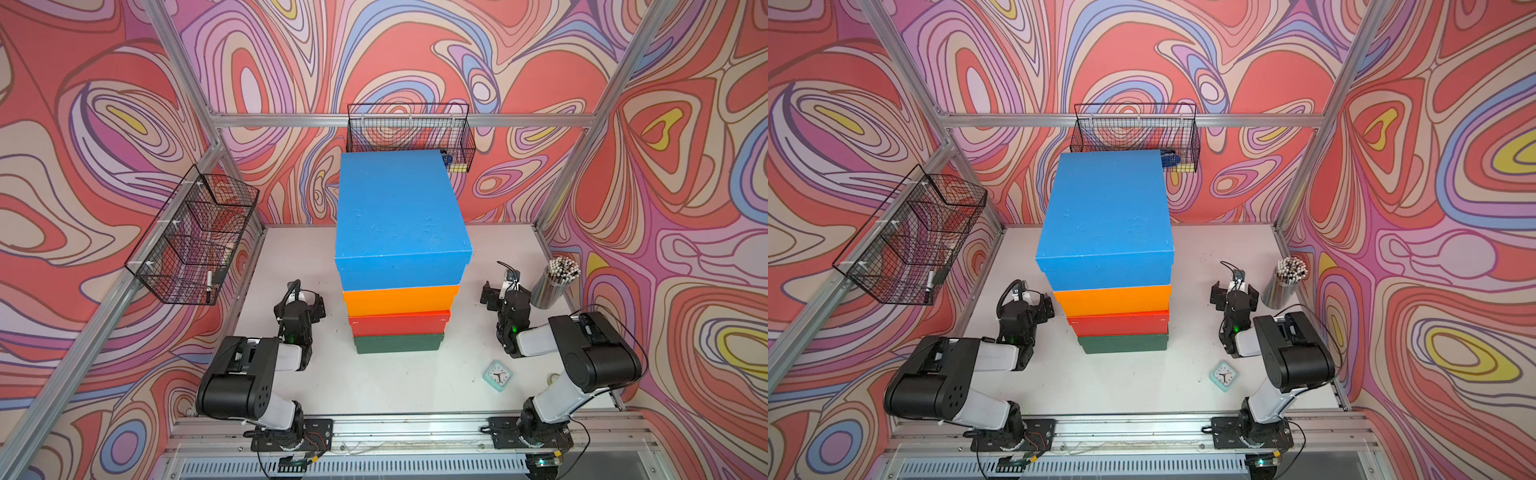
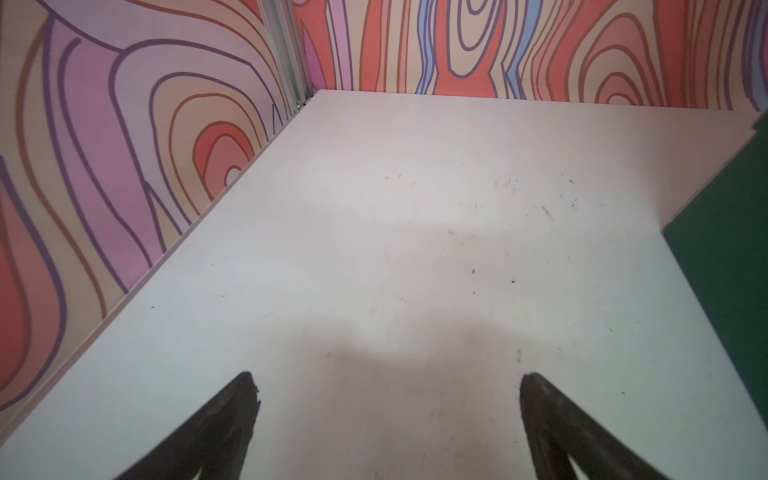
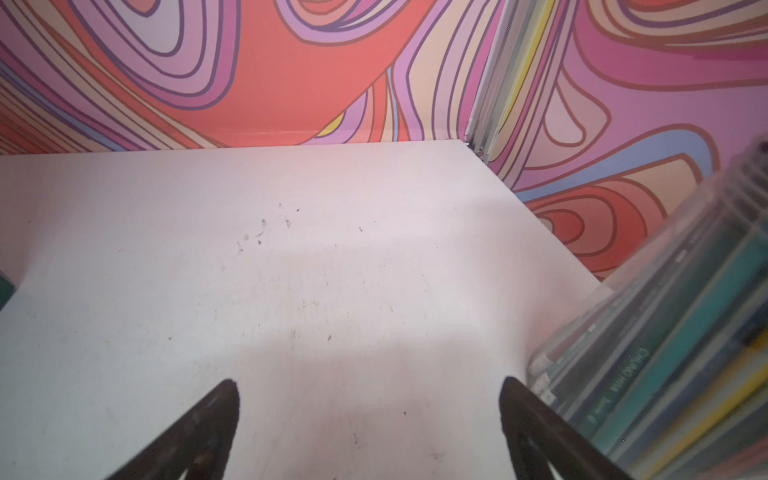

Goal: Stack the shoeboxes
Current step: Reset both arms

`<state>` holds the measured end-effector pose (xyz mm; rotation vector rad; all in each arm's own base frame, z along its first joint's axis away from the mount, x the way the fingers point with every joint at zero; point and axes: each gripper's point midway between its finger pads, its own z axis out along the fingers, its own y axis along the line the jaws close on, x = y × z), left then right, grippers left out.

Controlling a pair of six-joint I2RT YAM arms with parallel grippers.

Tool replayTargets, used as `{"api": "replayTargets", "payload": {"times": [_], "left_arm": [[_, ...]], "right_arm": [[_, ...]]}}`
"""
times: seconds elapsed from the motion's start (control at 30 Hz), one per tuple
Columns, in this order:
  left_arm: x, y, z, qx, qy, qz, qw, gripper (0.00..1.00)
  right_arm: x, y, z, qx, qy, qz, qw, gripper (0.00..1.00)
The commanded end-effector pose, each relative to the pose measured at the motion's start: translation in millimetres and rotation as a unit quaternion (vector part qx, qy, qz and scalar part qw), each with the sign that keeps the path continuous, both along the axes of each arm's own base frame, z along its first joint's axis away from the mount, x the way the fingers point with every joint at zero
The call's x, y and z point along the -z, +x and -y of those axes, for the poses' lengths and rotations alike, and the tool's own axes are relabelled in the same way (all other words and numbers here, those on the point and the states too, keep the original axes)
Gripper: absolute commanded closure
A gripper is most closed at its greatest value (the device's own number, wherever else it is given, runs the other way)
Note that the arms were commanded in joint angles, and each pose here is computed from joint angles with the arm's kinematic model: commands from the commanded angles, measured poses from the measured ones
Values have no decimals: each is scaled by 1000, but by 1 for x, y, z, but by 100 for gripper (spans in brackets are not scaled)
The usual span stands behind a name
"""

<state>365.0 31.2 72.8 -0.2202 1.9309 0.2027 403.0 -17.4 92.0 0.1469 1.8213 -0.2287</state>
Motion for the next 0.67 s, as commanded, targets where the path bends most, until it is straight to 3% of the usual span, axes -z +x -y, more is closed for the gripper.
{"api": "replayTargets", "payload": {"times": [0.0,0.1,0.17,0.63], "left_arm": [[-22,15,2,11,4,27,1000,0],[-18,21,7,23,5,2,1000,0],[-22,24,5,22,18,30,999,0],[-17,27,11,49,-1,5,999,0]], "right_arm": [[-11,11,-5,-15,7,19,1000,2],[-2,23,2,-39,42,-11,998,2],[-3,23,5,-36,40,-6,999,2],[-5,23,5,-34,39,-1,999,2]]}}
